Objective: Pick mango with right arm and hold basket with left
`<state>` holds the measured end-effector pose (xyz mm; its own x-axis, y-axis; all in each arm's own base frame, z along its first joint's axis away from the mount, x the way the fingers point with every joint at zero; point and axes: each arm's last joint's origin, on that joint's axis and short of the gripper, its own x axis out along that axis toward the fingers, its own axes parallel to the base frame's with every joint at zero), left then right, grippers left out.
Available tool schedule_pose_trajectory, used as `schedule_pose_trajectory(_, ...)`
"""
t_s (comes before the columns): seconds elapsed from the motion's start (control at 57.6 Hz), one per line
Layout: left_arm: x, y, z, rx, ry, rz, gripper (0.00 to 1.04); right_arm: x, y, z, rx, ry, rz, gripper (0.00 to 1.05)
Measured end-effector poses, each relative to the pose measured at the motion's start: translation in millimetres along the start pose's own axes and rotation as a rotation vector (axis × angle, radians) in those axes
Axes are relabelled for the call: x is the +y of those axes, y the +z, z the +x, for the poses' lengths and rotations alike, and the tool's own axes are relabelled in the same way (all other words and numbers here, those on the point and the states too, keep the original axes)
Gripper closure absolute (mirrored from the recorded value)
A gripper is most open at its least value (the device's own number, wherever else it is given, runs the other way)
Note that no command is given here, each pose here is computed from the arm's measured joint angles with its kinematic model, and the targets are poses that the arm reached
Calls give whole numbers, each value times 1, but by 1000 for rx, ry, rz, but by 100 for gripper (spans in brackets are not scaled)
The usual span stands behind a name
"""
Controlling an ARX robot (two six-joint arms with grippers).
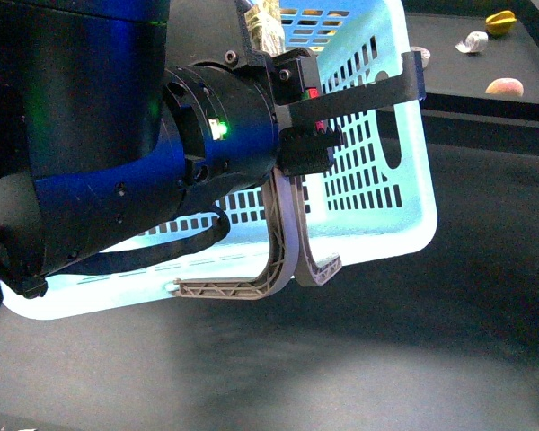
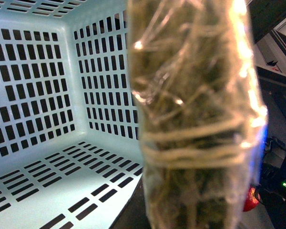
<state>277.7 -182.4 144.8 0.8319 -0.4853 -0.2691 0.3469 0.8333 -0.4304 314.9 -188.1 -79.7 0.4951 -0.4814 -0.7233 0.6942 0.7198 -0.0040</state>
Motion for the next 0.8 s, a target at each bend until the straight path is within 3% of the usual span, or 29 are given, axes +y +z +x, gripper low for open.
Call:
schedule_pose_trajectory(0.278, 0, 0, 0, -1, 1, 0, 100, 9, 1, 9, -22, -8, 9, 8)
schedule_pose_trajectory(0.798, 0, 0, 0, 0, 1, 0, 100, 20, -13, 24, 78, -21, 29, 8)
